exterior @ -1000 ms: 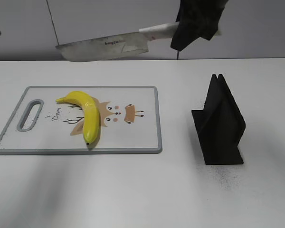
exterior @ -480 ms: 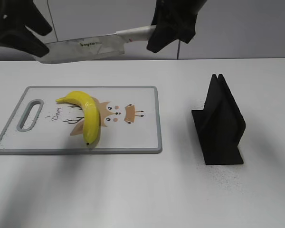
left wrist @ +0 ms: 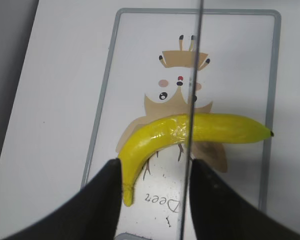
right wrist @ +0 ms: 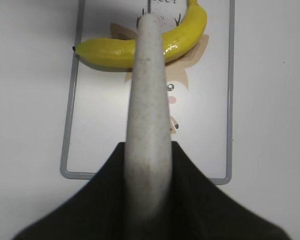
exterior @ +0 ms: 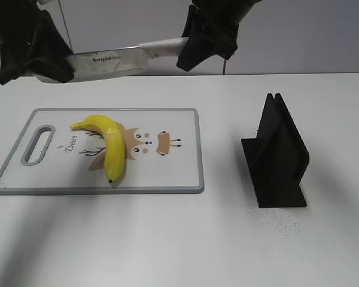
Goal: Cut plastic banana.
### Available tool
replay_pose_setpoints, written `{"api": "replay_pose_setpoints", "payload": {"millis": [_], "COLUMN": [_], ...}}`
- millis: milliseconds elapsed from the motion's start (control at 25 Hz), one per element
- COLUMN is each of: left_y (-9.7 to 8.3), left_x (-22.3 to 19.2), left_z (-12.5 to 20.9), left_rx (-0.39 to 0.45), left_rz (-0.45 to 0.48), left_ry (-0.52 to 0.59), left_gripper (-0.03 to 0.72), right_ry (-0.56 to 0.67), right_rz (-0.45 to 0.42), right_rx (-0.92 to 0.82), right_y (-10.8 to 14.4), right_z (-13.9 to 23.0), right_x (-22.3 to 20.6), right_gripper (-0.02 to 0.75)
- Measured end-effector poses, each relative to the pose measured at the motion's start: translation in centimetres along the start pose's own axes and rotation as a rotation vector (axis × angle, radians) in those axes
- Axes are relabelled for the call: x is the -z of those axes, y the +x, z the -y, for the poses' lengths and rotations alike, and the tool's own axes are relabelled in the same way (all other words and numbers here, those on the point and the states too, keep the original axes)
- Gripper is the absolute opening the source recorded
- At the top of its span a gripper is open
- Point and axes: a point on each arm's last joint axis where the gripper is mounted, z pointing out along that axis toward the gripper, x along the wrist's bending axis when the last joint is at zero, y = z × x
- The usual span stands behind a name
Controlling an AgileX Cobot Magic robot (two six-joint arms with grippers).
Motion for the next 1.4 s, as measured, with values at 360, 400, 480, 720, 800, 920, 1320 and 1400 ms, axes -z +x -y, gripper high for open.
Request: {"api": "replay_pose_setpoints", "payload": {"millis": [360,400,480,720,800,920,1320,1400], "left_y": [0.3,0.3,0.3,0.6,0.6,-0.2,-2.5,-2.5], "left_x": [-0.7,-0.9,-1.6,-5.2,-6.7,-9.5,-13.6,-13.5], "left_z": [0.3,0.4,0.9,2.8,3.7,5.5,7.7,7.6], "left_rx": [0.005,0.007,0.015,0.069,0.089,0.132,0.207,0.206], "left_rz": [-0.008,-0.002,0.017,0.075,0.087,0.118,0.118,0.116], "left_ry": [0.004,0.005,0.013,0.041,0.061,0.089,0.128,0.128], "left_gripper": [0.017,0.014,0.01,0.007,0.008,0.013,0.025,0.025], "right_ry": [-0.006,-0.003,0.005,0.081,0.11,0.145,0.216,0.214], "right_rz": [0.038,0.033,0.02,-0.021,-0.039,-0.081,-0.131,-0.124], "right_rx": [0.003,0.001,-0.005,-0.113,-0.144,-0.178,-0.245,-0.244], "right_y": [-0.8,-0.8,-1.0,-1.6,-1.7,-1.6,-1.3,-1.4], "right_z": [0.3,0.4,0.8,3.2,4.1,5.6,8.0,7.8], "right_x": [-1.1,-1.4,-2.2,-6.2,-8.1,-11.2,-15.4,-15.1], "right_gripper": [0.164,0.164,0.164,0.167,0.169,0.172,0.197,0.197]}}
